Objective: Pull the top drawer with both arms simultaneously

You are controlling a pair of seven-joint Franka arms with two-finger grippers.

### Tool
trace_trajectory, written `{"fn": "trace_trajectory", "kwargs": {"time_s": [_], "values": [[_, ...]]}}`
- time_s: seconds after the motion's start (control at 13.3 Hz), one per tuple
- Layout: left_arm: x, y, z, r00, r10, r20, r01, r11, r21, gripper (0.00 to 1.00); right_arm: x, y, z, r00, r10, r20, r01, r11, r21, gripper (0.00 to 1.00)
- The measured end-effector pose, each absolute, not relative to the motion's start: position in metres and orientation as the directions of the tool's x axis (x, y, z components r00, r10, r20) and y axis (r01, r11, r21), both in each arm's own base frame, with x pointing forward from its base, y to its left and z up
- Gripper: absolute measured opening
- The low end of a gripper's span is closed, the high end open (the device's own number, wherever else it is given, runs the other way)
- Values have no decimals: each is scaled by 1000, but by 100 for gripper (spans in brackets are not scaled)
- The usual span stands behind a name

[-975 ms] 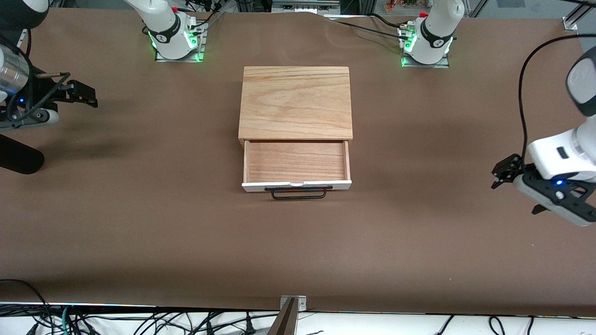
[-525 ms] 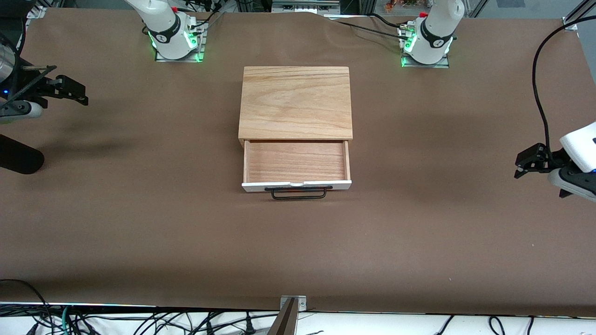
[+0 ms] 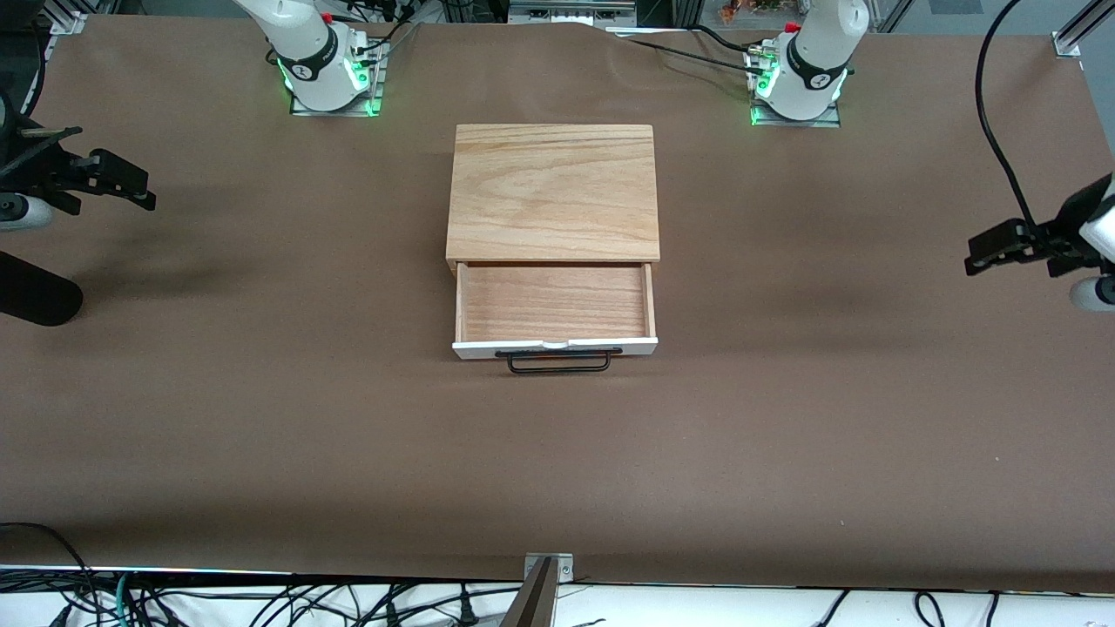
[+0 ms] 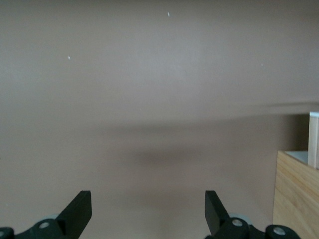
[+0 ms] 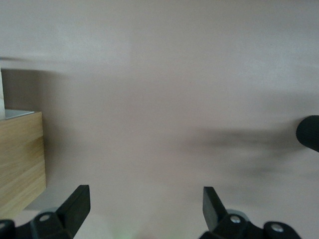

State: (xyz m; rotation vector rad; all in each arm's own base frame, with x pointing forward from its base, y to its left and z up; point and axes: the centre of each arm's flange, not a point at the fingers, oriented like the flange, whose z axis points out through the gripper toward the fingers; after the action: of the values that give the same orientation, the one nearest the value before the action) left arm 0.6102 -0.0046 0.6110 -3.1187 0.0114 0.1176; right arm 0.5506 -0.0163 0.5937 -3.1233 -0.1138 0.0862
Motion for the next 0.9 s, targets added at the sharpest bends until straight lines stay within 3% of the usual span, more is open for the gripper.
{"fn": "trace_trajectory", "kwargs": {"time_s": [0.9], "values": [[590,-41,588,993,-52,-109,-50,-999,21,100,553,-16,589,995,74,-60,73,-997,-18,100]]}}
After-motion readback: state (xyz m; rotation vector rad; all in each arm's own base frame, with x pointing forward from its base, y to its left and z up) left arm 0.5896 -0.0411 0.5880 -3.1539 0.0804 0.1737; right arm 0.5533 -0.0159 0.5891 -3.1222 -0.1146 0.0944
